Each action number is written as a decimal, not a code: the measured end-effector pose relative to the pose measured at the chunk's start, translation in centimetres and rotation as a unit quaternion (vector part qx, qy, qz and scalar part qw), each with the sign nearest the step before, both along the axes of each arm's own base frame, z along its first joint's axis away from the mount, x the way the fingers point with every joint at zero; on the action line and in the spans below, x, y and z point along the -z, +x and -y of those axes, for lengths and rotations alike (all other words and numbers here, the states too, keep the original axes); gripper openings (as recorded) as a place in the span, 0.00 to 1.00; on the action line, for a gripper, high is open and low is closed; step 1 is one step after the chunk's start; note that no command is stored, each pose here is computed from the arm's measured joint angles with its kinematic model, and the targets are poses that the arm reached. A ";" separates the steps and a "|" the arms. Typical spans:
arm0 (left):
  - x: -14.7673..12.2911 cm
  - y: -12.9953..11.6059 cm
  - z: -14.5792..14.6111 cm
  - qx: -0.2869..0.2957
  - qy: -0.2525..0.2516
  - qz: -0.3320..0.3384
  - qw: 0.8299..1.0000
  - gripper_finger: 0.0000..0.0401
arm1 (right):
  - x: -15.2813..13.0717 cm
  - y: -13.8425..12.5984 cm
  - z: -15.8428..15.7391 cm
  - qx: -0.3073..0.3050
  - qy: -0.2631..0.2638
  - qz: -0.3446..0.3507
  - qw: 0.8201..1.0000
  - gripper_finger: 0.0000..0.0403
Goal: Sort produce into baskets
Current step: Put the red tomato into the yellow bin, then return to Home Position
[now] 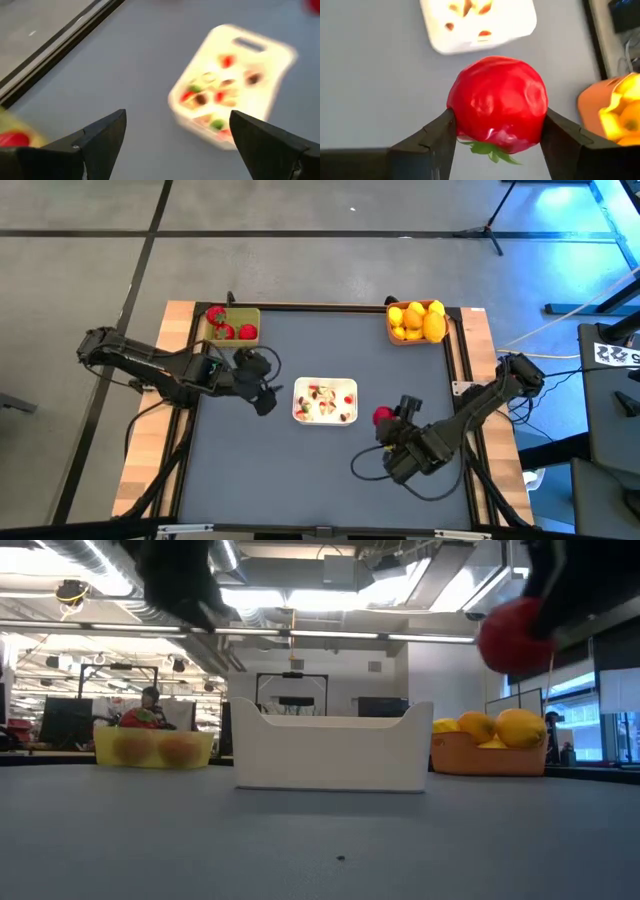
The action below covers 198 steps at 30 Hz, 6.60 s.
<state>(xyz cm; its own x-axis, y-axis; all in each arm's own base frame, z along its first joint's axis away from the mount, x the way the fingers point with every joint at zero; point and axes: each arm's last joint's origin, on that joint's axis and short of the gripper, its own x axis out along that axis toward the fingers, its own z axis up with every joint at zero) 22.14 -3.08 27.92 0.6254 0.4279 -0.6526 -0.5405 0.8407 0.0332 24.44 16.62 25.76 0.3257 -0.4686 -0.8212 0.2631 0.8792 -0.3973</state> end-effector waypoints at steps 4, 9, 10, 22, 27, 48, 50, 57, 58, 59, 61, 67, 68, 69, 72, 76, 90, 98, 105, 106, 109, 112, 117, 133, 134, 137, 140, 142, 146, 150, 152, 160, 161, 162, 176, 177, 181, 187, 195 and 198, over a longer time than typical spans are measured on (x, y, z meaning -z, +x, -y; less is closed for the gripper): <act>-0.6 0.5 1.2 0.039 0.005 0.039 0.998 0.87 | -0.1 0.9 0.6 -0.011 -0.029 0.024 0.999 0.57; -1.3 0.9 2.4 0.079 0.014 0.079 0.994 0.87 | -0.3 1.6 1.0 -0.032 -0.061 0.045 0.997 0.57; -1.5 1.0 2.5 0.085 0.016 0.086 0.993 0.87 | -0.3 1.8 1.0 -0.036 -0.064 0.049 0.996 0.57; 0.1 4.5 5.5 0.178 0.083 0.104 0.975 0.87 | -1.0 4.4 0.5 -0.110 -0.076 0.118 0.984 0.57; 1.4 6.3 6.7 0.218 0.113 0.105 0.964 0.87 | -1.5 5.6 0.3 -0.139 -0.068 0.152 0.976 0.57; 3.1 9.1 8.5 0.261 0.172 0.147 0.939 0.80 | -3.3 8.9 1.1 -0.227 -0.021 0.231 0.946 0.57; 3.1 9.1 8.6 0.259 0.169 0.148 0.939 0.74 | -3.3 9.0 1.3 -0.226 -0.019 0.229 0.947 0.57; 3.2 9.0 8.7 0.259 0.166 0.148 0.940 0.65 | -3.3 9.0 1.1 -0.231 -0.009 0.232 0.945 0.57; 3.2 9.0 8.7 0.259 0.163 0.148 0.940 0.65 | -3.3 9.0 1.1 -0.229 -0.004 0.235 0.945 0.57; 3.2 9.0 8.7 0.259 0.160 0.149 0.941 0.65 | -3.4 9.0 1.1 -0.227 -0.001 0.238 0.944 0.58; 3.2 9.0 8.7 0.259 0.154 0.150 0.942 0.65 | -3.4 9.1 1.1 -0.221 0.005 0.244 0.944 0.62; 2.9 8.8 8.6 0.248 0.148 0.156 0.944 0.66 | -5.2 8.8 1.2 -0.197 0.020 0.234 0.952 0.80; 2.9 8.7 8.6 0.247 0.149 0.152 0.945 0.66 | -5.7 8.7 1.3 -0.186 0.023 0.229 0.955 0.82; 2.8 8.6 8.5 0.245 0.148 0.147 0.947 0.66 | -6.0 8.4 1.4 -0.175 0.025 0.216 0.960 0.84; 2.2 7.9 8.1 0.224 0.144 0.143 0.953 0.65 | -7.3 7.5 1.8 -0.144 0.034 0.181 0.972 0.87; 1.6 6.6 7.4 0.185 0.138 0.117 0.966 0.66 | -7.8 5.9 1.7 -0.111 0.032 0.140 0.983 0.87; -0.5 0.2 -1.1 -0.106 0.132 0.030 0.985 0.67 | -2.8 2.0 1.6 0.052 -0.001 0.070 0.996 0.83; 0.5 -2.1 -8.0 -0.264 0.111 -0.072 0.955 0.68 | 2.0 0.7 2.4 0.098 -0.010 0.037 0.994 0.77; 1.3 -3.2 -12.8 -0.328 0.074 -0.128 0.933 0.68 | 4.9 0.1 2.7 0.114 0.008 0.028 0.993 0.77; 1.4 -3.4 -13.4 -0.336 0.069 -0.135 0.930 0.68 | 5.2 0.1 2.7 0.114 0.010 0.031 0.993 0.77; 1.9 -4.0 -15.0 -0.356 0.053 -0.155 0.920 0.68 | 5.8 0.0 2.7 0.112 0.012 0.033 0.993 0.77; 2.5 -4.3 -16.4 -0.364 0.037 -0.176 0.914 0.68 | 6.2 0.0 2.8 0.105 0.012 0.031 0.994 0.77; 3.6 -4.5 -18.4 -0.377 0.015 -0.194 0.906 0.68 | 6.3 0.0 2.8 0.104 0.014 0.034 0.994 0.77; 6.6 -4.9 -21.7 -0.407 -0.023 -0.240 0.881 0.74 | 6.2 0.2 2.7 0.098 0.012 0.046 0.994 0.77; 6.7 -5.0 -21.9 -0.411 -0.026 -0.240 0.879 0.76 | 6.2 0.2 2.7 0.098 0.012 0.046 0.994 0.77; 6.7 -5.1 -22.3 -0.400 -0.023 -0.247 0.882 0.85 | 6.2 0.2 2.7 0.098 0.012 0.046 0.994 0.77; 6.7 -5.3 -22.4 -0.399 -0.019 -0.251 0.882 0.93 | 6.2 0.2 2.7 0.096 0.012 0.046 0.994 0.77; 6.7 -5.3 -22.4 -0.407 -0.024 -0.244 0.880 0.96 | 6.2 0.3 2.6 0.091 0.013 0.046 0.995 0.77; 5.9 -4.8 -21.6 -0.387 -0.021 -0.226 0.894 0.98 | 6.2 0.5 2.5 0.079 0.012 0.050 0.996 0.77; 4.5 -4.1 -19.7 -0.338 -0.015 -0.199 0.920 0.97 | 6.2 0.7 2.4 0.071 0.015 0.058 0.996 0.77; 3.6 -3.8 -18.5 -0.308 -0.009 -0.181 0.934 0.97 | 6.2 0.8 2.3 0.071 0.019 0.065 0.995 0.77; 1.3 -2.9 -14.3 -0.242 0.003 -0.113 0.964 0.96 | 6.2 1.5 1.9 0.072 0.051 0.095 0.992 0.77; 1.2 -2.7 -13.9 -0.231 0.005 -0.114 0.966 0.96 | 6.1 1.6 1.8 0.071 0.052 0.101 0.991 0.77; 1.3 -2.5 -13.5 -0.223 0.005 -0.116 0.968 0.96 | 6.1 1.7 1.8 0.069 0.051 0.108 0.990 0.77; 1.5 -0.6 -9.8 -0.121 -0.006 -0.112 0.986 0.79 | 6.2 1.5 2.0 0.011 -0.002 0.073 0.997 0.70; 1.5 -0.6 -9.5 -0.116 -0.005 -0.112 0.987 0.75 | 6.2 1.4 2.1 0.009 -0.010 0.064 0.998 0.67; 1.5 -0.3 -8.7 -0.091 0.003 -0.117 0.989 0.56 | 6.2 0.9 2.9 0.014 -0.037 0.028 0.999 0.56; 1.5 -0.2 -7.9 -0.078 0.003 -0.119 0.990 0.29 | 6.1 1.0 4.1 0.012 -0.047 -0.010 0.999 0.39; 1.5 -0.1 -7.1 -0.063 0.015 -0.120 0.991 0.09 | 6.2 1.4 6.1 0.003 -0.072 -0.048 0.996 0.23; 1.5 0.0 -6.8 -0.056 0.017 -0.120 0.991 0.04 | 6.4 1.3 6.9 -0.005 -0.056 -0.040 0.998 0.19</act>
<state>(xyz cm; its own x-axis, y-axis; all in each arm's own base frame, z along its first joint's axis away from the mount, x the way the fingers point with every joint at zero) 22.11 3.73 26.43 0.4020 0.5100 -0.7604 -0.6028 0.7726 0.1995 25.76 9.76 19.35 0.2657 -0.5554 -0.7880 0.2175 0.8308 -0.5123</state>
